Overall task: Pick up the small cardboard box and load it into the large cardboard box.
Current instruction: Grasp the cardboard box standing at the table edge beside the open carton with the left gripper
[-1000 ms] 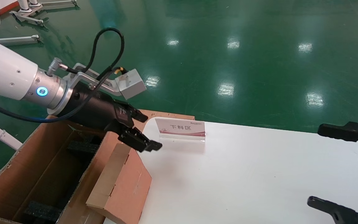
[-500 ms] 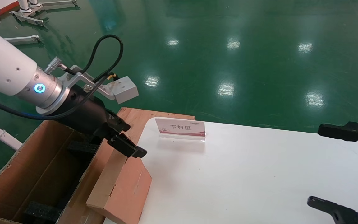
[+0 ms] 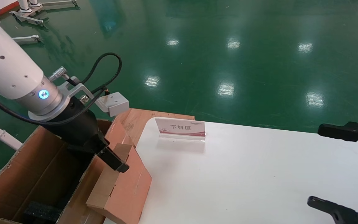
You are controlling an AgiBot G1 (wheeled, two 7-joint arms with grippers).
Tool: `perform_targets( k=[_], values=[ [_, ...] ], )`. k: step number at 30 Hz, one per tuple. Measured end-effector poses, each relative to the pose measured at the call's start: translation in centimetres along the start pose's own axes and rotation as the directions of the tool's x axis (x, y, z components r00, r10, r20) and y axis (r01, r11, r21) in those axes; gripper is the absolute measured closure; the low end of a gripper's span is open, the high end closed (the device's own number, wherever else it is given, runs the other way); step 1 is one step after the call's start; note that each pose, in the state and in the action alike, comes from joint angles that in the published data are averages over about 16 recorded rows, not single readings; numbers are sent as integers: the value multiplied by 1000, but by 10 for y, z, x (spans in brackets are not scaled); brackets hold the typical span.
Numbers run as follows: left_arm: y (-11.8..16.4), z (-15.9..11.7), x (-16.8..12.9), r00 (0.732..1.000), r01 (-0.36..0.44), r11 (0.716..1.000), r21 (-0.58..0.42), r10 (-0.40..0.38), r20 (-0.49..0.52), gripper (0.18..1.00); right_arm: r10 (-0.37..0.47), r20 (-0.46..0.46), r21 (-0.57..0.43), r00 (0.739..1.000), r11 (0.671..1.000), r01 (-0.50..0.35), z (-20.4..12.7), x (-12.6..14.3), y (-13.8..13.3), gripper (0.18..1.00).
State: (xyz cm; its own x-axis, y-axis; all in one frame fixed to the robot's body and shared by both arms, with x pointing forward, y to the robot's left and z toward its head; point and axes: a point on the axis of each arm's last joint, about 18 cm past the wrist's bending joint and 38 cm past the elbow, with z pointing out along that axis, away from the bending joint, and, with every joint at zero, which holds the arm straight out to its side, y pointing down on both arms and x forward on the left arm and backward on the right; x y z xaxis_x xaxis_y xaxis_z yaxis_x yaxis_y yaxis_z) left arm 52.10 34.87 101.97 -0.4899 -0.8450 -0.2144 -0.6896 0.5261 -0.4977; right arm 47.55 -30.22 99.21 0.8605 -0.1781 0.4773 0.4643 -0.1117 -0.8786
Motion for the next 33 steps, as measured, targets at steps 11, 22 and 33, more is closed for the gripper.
perform_targets(
  k=[11,22,33],
  values=[
    [4,9,7,999,32,995,-94,-30,16,184,0,0,0,1000,1000,0,0,0,0,178],
    [5,24,7,999,38,992,-117,-35,24,184,0,0,0,1000,1000,0,0,0,0,178],
    [7,40,-2,997,50,993,-109,-44,58,184,0,0,0,1000,1000,0,0,0,0,178]
  ],
)
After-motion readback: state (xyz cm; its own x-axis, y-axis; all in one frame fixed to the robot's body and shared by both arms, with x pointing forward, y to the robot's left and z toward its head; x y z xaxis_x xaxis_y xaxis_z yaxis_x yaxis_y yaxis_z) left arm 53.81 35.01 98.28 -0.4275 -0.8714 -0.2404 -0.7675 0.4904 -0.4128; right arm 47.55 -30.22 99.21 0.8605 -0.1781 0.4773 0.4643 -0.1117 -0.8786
